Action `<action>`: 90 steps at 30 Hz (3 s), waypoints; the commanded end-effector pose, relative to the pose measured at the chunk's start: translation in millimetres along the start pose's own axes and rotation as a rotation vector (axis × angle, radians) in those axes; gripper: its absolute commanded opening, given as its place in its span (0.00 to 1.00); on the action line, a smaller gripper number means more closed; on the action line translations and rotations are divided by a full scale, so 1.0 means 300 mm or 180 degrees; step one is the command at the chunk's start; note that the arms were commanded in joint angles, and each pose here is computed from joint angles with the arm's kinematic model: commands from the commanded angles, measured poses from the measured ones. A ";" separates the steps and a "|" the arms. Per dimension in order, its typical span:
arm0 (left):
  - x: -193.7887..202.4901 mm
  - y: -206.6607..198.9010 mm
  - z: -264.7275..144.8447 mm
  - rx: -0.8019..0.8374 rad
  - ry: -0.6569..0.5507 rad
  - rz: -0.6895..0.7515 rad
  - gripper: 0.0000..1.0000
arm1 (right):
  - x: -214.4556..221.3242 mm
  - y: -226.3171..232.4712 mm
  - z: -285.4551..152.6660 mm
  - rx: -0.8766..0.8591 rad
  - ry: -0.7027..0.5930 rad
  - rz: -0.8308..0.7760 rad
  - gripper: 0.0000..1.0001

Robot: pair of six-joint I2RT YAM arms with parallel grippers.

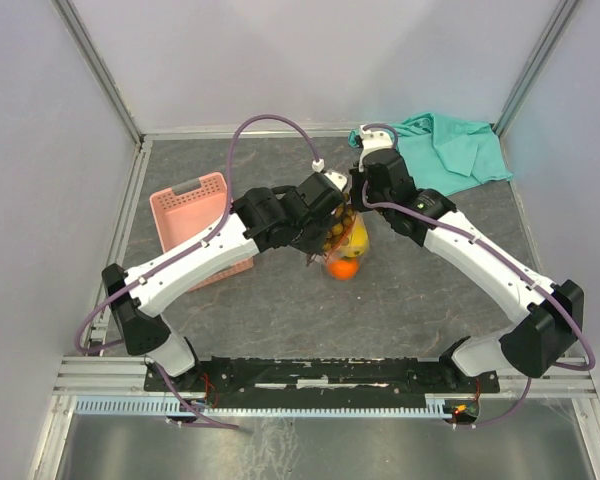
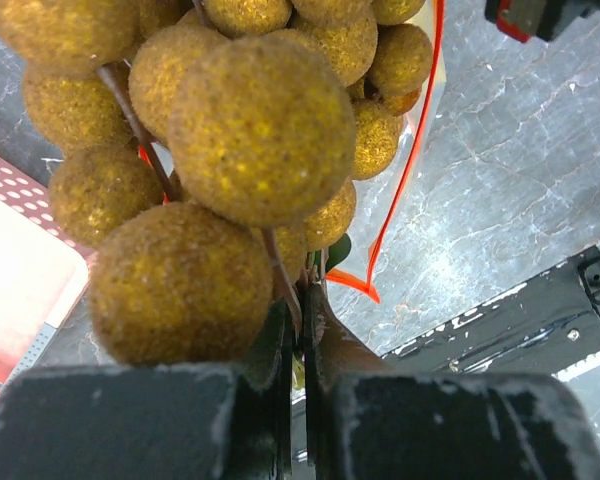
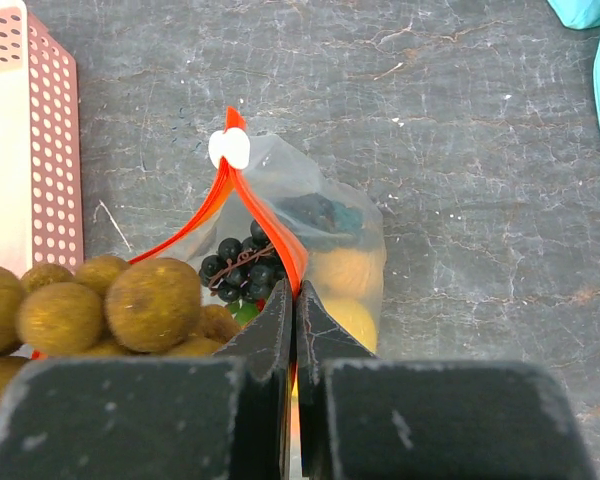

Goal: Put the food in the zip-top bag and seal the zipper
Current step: Place the fake fruit in the zipper food storage bag.

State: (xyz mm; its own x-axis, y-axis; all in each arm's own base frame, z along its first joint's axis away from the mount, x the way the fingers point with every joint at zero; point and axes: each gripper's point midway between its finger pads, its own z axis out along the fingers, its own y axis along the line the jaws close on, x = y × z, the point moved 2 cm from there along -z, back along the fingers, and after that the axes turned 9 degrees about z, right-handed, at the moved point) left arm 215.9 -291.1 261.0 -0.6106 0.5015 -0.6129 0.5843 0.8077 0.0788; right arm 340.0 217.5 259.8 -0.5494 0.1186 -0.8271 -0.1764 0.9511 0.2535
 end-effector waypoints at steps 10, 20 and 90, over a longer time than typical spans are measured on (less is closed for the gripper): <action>-0.036 -0.060 -0.042 0.0476 -0.0196 0.0338 0.03 | -0.052 0.043 -0.010 -0.0230 -0.0166 0.0237 0.01; 0.044 0.019 0.008 0.0018 0.0273 0.0097 0.03 | -0.047 0.018 -0.016 -0.0168 -0.0178 0.0274 0.01; -0.060 0.001 0.048 0.0416 0.0208 0.0116 0.38 | -0.015 0.126 0.006 -0.0825 -0.0083 0.0881 0.01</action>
State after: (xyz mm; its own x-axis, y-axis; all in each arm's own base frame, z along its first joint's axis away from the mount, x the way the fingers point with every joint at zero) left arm 231.8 -291.6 234.0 -0.6491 0.6157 -0.4468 0.6716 0.7396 0.0436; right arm 332.5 246.4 253.7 -0.6233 0.3266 -0.7105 -0.1896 0.8184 0.5425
